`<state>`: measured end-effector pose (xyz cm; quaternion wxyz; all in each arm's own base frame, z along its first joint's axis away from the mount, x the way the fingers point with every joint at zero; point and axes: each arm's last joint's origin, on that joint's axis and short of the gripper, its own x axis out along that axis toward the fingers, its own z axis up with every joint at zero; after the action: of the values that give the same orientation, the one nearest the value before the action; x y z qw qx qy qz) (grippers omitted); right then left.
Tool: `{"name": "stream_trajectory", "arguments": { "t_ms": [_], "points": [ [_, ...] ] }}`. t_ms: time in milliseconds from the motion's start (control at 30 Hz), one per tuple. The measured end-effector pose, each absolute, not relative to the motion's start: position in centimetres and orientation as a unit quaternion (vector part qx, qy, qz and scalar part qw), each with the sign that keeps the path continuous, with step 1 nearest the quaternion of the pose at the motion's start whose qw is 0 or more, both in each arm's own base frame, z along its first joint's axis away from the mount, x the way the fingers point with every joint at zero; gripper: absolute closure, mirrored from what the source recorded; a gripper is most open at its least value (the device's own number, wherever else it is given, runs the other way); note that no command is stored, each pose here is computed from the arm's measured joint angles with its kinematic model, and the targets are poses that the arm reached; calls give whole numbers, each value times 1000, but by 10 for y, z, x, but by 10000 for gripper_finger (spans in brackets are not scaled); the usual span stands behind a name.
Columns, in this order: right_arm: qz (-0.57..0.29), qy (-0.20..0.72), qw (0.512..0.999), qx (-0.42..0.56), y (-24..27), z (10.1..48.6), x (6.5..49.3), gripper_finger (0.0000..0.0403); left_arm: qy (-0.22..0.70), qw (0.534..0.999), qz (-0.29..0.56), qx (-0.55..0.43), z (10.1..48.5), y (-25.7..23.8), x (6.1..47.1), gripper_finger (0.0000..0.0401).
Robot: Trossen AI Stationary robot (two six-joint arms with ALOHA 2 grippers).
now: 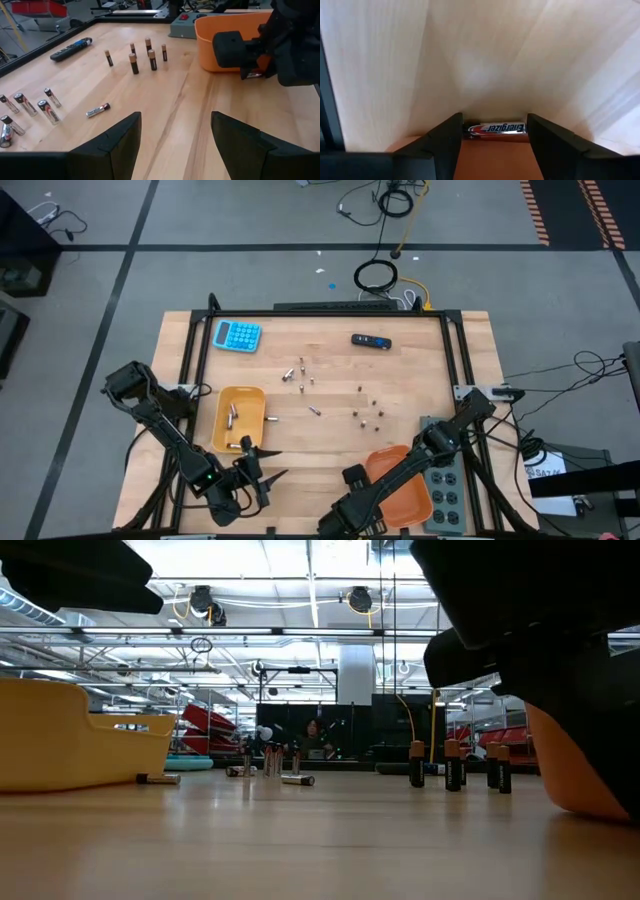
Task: Sort batteries
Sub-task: Put the silver battery into the yellow bin
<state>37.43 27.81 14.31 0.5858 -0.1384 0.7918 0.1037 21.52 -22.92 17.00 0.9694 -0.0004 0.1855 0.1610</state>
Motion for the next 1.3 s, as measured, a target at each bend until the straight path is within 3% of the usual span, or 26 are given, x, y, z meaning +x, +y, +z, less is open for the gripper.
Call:
{"name": "stream_trajectory", "arguments": {
  "t_ms": [367,700,967,1300],
  "points": [
    [113,764,591,-233,267,144,382,190,189,969,157,-1,170,-229,215,153],
    [50,733,620,-275,250,154,392,190,196,970,146,1,170,-230,215,153],
    [-10,686,686,-242,243,205,387,190,196,970,145,0,170,-231,216,153],
    [-80,573,804,-137,190,289,400,194,208,969,133,-9,170,-227,223,153]
  ]
}}
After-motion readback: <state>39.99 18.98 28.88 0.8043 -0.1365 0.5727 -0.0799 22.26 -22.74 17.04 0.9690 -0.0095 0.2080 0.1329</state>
